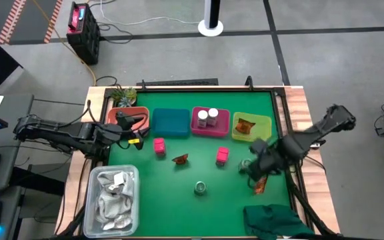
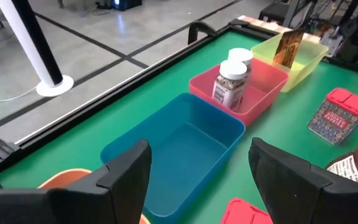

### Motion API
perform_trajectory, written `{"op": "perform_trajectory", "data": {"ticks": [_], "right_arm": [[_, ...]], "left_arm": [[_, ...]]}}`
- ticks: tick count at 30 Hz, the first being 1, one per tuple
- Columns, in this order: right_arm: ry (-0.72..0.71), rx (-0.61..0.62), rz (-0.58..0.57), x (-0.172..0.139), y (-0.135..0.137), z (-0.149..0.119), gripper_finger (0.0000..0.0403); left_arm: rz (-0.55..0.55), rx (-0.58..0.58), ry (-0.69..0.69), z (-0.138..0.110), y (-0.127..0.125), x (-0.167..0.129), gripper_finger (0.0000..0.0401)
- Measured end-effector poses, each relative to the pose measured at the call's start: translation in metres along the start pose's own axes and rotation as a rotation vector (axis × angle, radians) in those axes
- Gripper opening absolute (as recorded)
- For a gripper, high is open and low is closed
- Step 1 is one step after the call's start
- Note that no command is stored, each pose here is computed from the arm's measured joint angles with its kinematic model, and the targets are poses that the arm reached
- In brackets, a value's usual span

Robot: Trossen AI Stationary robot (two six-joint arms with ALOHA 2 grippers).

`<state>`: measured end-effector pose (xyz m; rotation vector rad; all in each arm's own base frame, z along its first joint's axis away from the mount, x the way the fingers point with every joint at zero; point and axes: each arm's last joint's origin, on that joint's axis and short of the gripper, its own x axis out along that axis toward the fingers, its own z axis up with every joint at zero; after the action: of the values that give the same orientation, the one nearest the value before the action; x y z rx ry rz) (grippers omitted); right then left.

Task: Sort spices by type
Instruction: Put the right orange seasoning bag into the yellow bin

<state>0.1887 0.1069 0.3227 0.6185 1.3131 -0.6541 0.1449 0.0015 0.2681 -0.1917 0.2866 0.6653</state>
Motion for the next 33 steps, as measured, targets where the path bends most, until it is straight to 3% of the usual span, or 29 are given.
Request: {"op": "perform_trajectory", "data": {"ticks": [7, 14, 17, 25, 33], "right_arm": [[0.102, -0.179, -0.014, 0.007, 0.018, -0.043, 0.0248], [0.15, -0.165, -0.007, 0.007, 0.021, -0.058, 0.0248], [0.154, -0.319, -0.004, 0.006, 0.02, -0.067, 0.0245], [0.149, -0.903, -0.057, 0.022, 0.033, -0.083, 0.0213], [0.251, -1.15, -0.237, 0.053, 0.049, -0.076, 0.0178]], "left_arm": [[-0.023, 0.022, -0.021, 0.003, -0.002, 0.0, 0.0256], [-0.033, 0.04, -0.052, 0.007, -0.003, 0.0, 0.0256], [-0.034, 0.059, -0.056, 0.007, -0.003, 0.0, 0.0256], [-0.03, 0.11, -0.059, 0.007, -0.003, 0.0, 0.0256], [-0.029, 0.11, -0.059, 0.007, -0.003, 0.0, 0.0256]]}}
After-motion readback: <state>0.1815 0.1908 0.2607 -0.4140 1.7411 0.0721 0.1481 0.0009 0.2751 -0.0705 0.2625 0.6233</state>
